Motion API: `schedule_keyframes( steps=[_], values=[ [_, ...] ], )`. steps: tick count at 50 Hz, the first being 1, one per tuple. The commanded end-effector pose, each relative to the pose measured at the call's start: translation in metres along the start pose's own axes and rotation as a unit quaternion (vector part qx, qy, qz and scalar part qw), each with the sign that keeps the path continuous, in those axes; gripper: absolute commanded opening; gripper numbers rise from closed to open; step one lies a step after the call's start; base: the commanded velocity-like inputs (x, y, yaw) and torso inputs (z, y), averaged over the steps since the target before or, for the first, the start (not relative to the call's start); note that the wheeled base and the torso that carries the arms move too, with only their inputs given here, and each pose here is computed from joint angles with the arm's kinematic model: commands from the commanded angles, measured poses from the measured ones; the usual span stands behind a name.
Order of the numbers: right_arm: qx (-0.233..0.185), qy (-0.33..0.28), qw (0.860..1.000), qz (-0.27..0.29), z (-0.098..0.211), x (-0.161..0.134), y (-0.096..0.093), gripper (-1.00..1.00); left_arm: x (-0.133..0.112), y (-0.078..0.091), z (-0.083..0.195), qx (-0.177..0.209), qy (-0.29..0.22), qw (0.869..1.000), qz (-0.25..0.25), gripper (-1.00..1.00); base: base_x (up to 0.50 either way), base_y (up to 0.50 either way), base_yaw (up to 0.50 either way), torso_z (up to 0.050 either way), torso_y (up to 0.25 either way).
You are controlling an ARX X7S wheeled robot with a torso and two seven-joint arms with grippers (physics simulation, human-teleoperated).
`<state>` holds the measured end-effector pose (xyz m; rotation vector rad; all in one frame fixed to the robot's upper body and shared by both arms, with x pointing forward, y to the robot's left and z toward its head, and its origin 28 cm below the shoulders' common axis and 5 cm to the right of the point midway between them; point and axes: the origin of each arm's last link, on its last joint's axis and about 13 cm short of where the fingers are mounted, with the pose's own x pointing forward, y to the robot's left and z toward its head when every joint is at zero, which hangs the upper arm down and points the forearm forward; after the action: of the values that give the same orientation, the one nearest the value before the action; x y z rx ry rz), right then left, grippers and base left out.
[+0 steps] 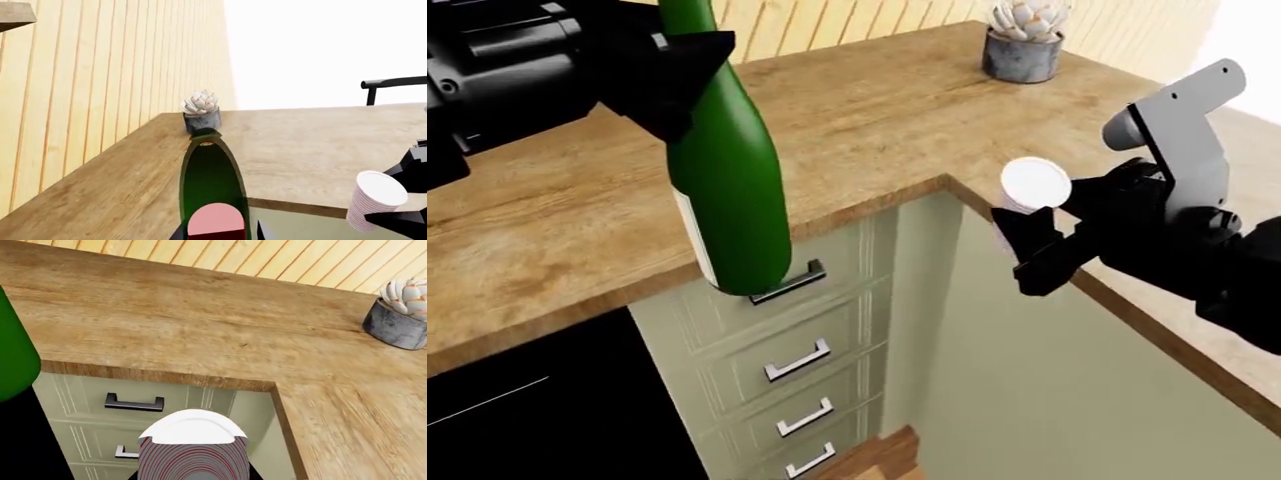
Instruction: Pick the bottle and cup and place them in the sink. Then turn on the water.
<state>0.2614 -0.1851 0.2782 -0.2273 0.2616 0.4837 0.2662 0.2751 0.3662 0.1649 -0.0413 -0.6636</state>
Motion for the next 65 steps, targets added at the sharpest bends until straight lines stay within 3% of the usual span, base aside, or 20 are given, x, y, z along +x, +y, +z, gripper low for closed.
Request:
schedule_keyframes(
  steps=[1, 65],
  values=[
    [0.006, -0.012, 1.000, 0.003, -0.003, 0.001, 0.001, -1.00, -0.005, 0.001, 0.004, 0.001, -0.011, 1.000, 0.013, -1.00, 0.00, 0.00, 0.50, 0.000, 0.000],
    [0.016, -0.010, 1.000, 0.021, -0.014, 0.011, 0.005, -1.00, -0.007, 0.002, -0.006, -0.003, -0.004, 1.000, 0.021, -1.00, 0.00, 0.00, 0.50, 0.000, 0.001]
  ],
)
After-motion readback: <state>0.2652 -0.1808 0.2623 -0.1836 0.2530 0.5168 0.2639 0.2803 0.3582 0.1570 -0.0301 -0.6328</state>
